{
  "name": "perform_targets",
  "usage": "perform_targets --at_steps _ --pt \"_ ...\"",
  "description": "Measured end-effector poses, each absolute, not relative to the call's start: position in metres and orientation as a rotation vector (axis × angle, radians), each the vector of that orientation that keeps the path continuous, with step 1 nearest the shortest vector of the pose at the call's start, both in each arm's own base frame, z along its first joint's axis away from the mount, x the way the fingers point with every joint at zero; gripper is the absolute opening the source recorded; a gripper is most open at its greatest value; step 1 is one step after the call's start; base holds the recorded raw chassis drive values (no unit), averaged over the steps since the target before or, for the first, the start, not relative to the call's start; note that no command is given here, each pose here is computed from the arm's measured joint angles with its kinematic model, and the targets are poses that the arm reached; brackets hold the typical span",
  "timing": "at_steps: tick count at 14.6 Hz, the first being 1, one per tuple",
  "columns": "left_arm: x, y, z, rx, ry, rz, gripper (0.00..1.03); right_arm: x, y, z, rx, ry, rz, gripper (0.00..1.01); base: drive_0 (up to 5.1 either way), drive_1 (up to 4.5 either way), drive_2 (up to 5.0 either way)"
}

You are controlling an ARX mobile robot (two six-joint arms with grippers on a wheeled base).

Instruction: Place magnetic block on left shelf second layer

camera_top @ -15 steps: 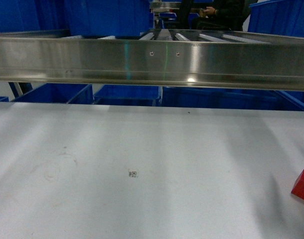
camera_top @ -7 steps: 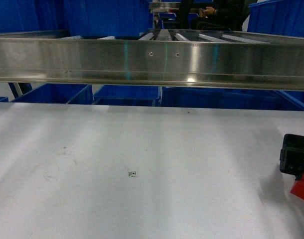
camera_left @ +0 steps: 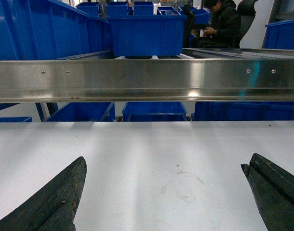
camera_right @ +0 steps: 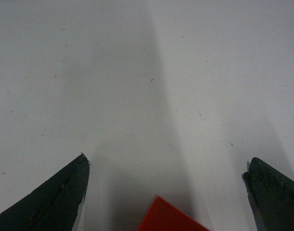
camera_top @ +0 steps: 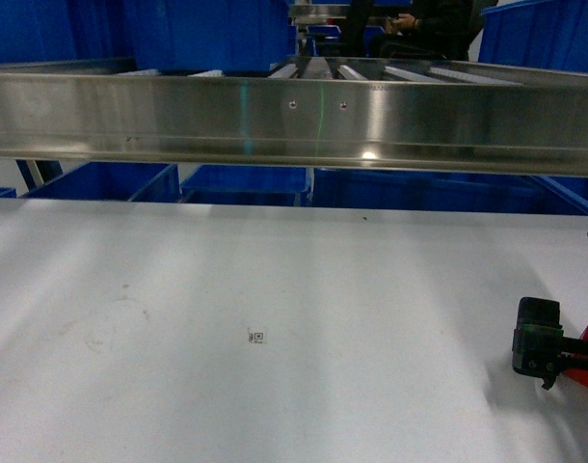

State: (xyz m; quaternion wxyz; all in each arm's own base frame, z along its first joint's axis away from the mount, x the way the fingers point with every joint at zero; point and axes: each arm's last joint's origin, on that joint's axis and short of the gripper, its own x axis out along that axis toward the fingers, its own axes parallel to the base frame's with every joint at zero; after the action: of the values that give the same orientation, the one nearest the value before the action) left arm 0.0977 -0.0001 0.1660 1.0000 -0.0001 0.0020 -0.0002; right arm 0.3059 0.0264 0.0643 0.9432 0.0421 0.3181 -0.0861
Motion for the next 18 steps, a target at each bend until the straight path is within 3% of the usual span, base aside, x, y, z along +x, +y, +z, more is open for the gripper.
perform_targets --at_steps 1,2,3,4,5,7,15,18 --pt "0.098 0.0 0.166 0.0 0.004 0.0 0.98 0.303 0.03 0.062 0.088 0.646 -0.179 0.98 0.0 0.0 0.0" --pt "0.098 0.0 0.166 0.0 0.003 0.0 0.98 0.294 0.034 0.064 0.093 0.651 -0.178 0.66 0.0 0.0 0.0" --pt "0.098 0.0 0.166 0.0 0.004 0.0 0.98 0.282 0.042 0.072 0.089 0.65 -0.144 0.46 0.0 0.0 0.0" --pt "0.098 0.0 0.166 0.0 0.003 0.0 0.98 0.277 0.048 0.126 0.047 0.488 -0.086 0.46 0.0 0.0 0.0" --pt "0.098 0.0 0.166 0.0 0.003 0.0 0.98 0.263 0.051 0.163 0.024 0.416 -0.027 0.46 0.0 0.0 0.0" --pt "0.098 0.0 0.166 0.0 0.004 0.0 0.98 0.244 0.05 0.191 0.01 0.364 0.018 0.46 0.0 0.0 0.0" --pt "0.098 0.0 0.166 0.0 0.004 0.0 0.98 0.221 0.048 0.214 0.0 0.295 0.043 0.46 0.0 0.0 0.0" --pt "0.098 0.0 0.166 0.0 0.004 0.0 0.98 0.211 0.045 0.212 -0.059 0.296 0.034 0.46 0.0 0.0 0.0"
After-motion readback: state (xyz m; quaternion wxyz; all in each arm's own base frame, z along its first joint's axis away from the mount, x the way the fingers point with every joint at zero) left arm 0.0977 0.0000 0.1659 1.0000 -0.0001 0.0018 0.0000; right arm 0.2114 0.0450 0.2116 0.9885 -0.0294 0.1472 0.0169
